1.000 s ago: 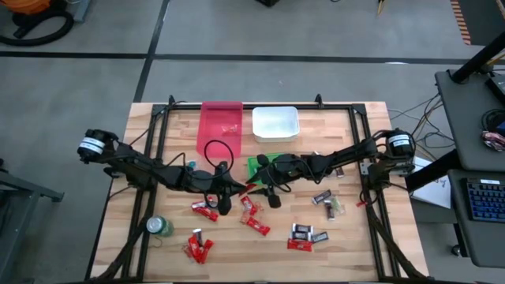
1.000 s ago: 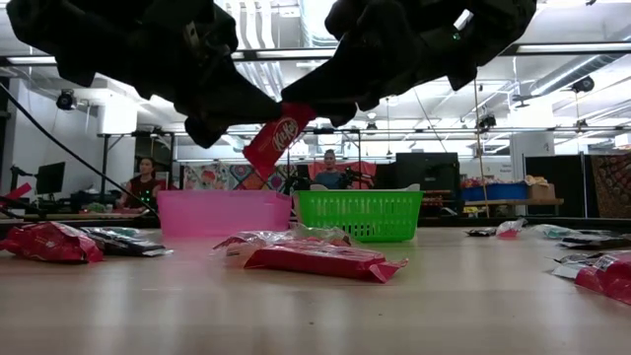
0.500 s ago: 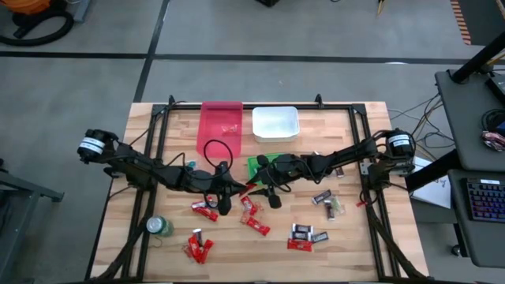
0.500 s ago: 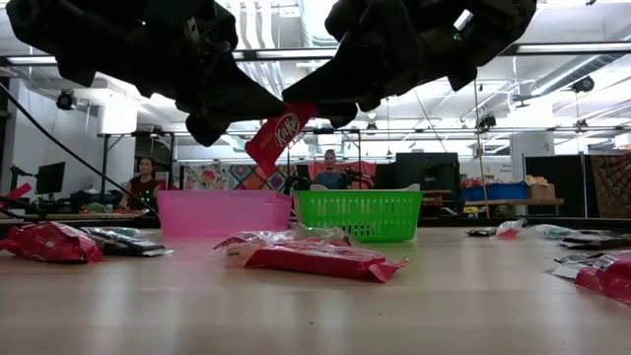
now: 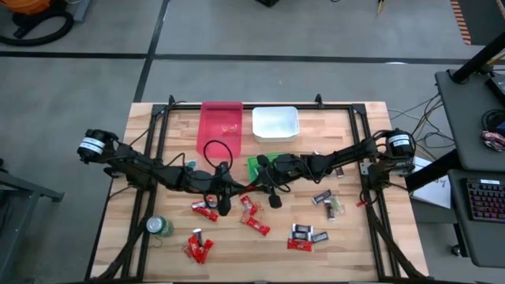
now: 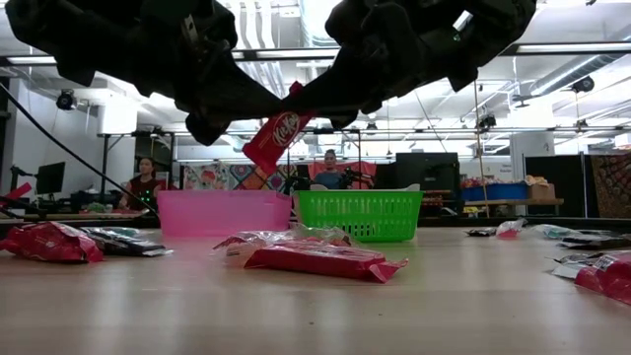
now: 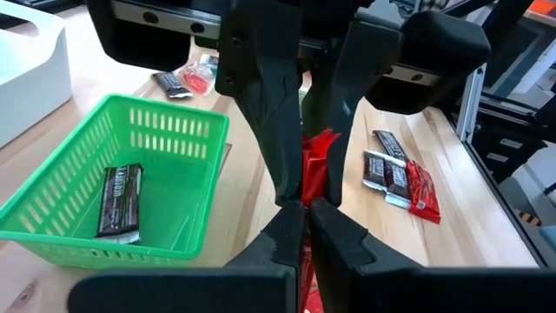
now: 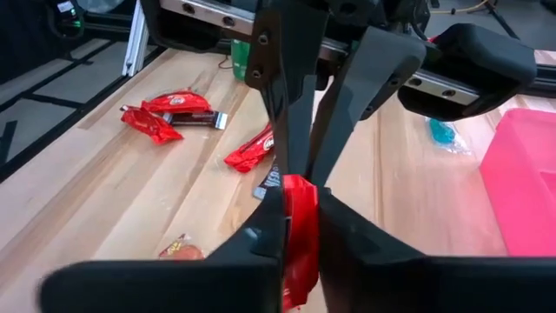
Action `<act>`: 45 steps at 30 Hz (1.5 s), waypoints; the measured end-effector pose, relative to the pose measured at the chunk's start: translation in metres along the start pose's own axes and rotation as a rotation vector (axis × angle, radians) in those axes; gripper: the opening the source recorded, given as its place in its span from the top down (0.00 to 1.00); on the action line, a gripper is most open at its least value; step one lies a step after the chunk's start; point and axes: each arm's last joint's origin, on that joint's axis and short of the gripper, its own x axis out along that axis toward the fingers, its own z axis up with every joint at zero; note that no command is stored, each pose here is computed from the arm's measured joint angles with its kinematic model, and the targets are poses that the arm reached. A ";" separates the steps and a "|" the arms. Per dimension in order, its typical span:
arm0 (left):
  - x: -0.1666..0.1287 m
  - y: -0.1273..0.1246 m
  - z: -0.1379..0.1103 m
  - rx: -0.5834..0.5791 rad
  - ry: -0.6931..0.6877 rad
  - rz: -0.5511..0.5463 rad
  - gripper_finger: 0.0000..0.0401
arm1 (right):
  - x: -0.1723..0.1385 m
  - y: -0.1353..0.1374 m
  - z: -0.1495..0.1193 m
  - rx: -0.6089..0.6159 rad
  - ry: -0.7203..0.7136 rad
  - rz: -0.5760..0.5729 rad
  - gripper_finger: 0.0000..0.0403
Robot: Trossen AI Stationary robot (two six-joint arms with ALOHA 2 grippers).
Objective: Sort candy
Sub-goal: Put the red chocolate bar into the white bin
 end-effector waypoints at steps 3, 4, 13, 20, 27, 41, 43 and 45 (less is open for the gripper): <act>0.000 0.000 0.000 -0.001 0.000 0.000 1.00 | 0.000 0.000 0.000 -0.001 0.000 0.000 0.93; 0.000 0.000 0.000 -0.001 -0.001 0.001 1.00 | 0.000 -0.001 0.000 -0.001 0.000 -0.001 0.93; -0.010 0.006 0.010 0.015 0.002 0.031 0.83 | -0.013 -0.018 0.006 0.020 0.003 -0.049 0.93; -0.034 0.032 0.033 0.043 0.024 0.146 0.70 | -0.039 -0.059 0.013 0.042 -0.015 -0.183 0.93; -0.070 0.072 0.059 0.121 -0.003 0.321 0.68 | -0.079 -0.130 0.004 0.164 -0.029 -0.453 0.93; -0.081 0.116 0.064 0.066 0.021 0.525 0.68 | -0.123 -0.176 -0.039 0.481 0.218 -0.848 0.92; -0.078 0.118 0.063 0.066 0.034 0.528 0.68 | -0.123 -0.175 -0.040 0.502 0.222 -0.854 0.92; -0.076 0.118 0.061 0.066 0.047 0.529 0.68 | -0.123 -0.175 -0.040 0.510 0.217 -0.855 0.91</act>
